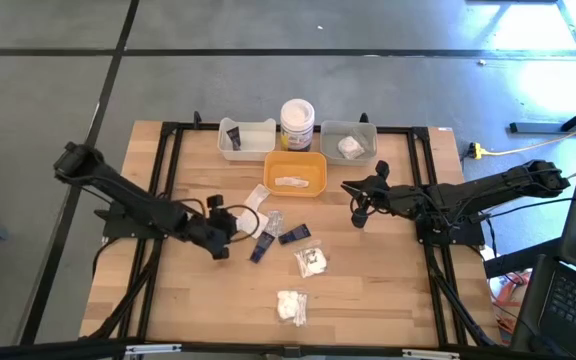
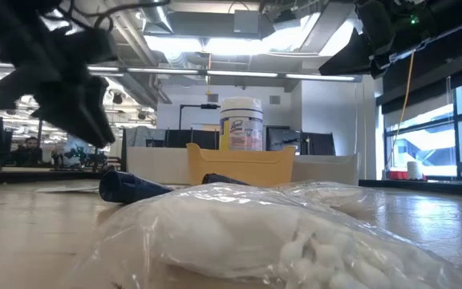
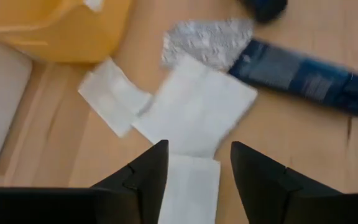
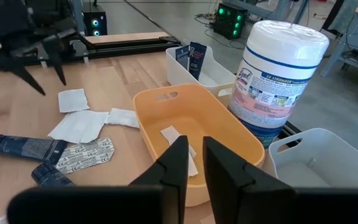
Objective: Pick & Place Travel size toiletries
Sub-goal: Put the white bandage into the yellow bin
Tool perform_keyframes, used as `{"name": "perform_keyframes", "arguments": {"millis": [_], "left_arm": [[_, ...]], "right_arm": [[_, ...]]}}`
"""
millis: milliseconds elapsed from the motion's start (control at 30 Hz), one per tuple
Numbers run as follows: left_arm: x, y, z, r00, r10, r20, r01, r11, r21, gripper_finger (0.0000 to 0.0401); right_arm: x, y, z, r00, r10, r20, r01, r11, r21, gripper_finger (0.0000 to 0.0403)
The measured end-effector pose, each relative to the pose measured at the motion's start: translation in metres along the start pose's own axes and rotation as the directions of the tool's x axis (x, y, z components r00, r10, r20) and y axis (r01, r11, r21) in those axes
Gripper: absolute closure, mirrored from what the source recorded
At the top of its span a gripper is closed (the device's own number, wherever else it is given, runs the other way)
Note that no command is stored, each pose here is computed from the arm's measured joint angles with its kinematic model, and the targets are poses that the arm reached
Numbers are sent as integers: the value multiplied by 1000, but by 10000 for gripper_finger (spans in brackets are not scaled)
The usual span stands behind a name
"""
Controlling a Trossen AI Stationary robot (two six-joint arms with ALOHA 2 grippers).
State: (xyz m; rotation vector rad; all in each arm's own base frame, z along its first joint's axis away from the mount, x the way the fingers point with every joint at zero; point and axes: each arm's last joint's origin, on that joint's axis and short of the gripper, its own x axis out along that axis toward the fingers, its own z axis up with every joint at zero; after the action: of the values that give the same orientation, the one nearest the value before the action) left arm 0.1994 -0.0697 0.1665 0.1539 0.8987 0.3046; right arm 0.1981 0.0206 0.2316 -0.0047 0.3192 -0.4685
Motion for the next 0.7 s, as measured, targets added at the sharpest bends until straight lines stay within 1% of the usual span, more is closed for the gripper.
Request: {"name": "perform_keyframes", "arguments": {"millis": [100, 300, 400, 467, 633, 700], "left_arm": [[5, -9, -5, 999, -27, -43, 28, 999, 18, 213], [12, -26, -13, 997, -35, -65, 34, 999, -23, 212], [16, -32, -16, 998, -17, -60, 16, 999, -29, 212], [20, -36, -19, 998, 1, -65, -2, 1000, -13, 212], [29, -38, -24, 994, 93, -65, -92, 995, 25, 212], [33, -38, -26, 991, 116, -72, -114, 993, 28, 213]], "right_arm": [[0, 0, 0, 1000, 1, 0, -1, 1000, 0, 349], [0, 0, 0, 1000, 0, 0, 0, 1000, 0, 359], [0, 0, 0, 1000, 1, 2, -1, 1000, 12, 366], [0, 0, 0, 1000, 1, 2, -1, 1000, 21, 369], [0, 0, 0, 1000, 1, 3, -1, 1000, 21, 374], [0, 0, 0, 1000, 1, 3, -1, 1000, 21, 373]]}}
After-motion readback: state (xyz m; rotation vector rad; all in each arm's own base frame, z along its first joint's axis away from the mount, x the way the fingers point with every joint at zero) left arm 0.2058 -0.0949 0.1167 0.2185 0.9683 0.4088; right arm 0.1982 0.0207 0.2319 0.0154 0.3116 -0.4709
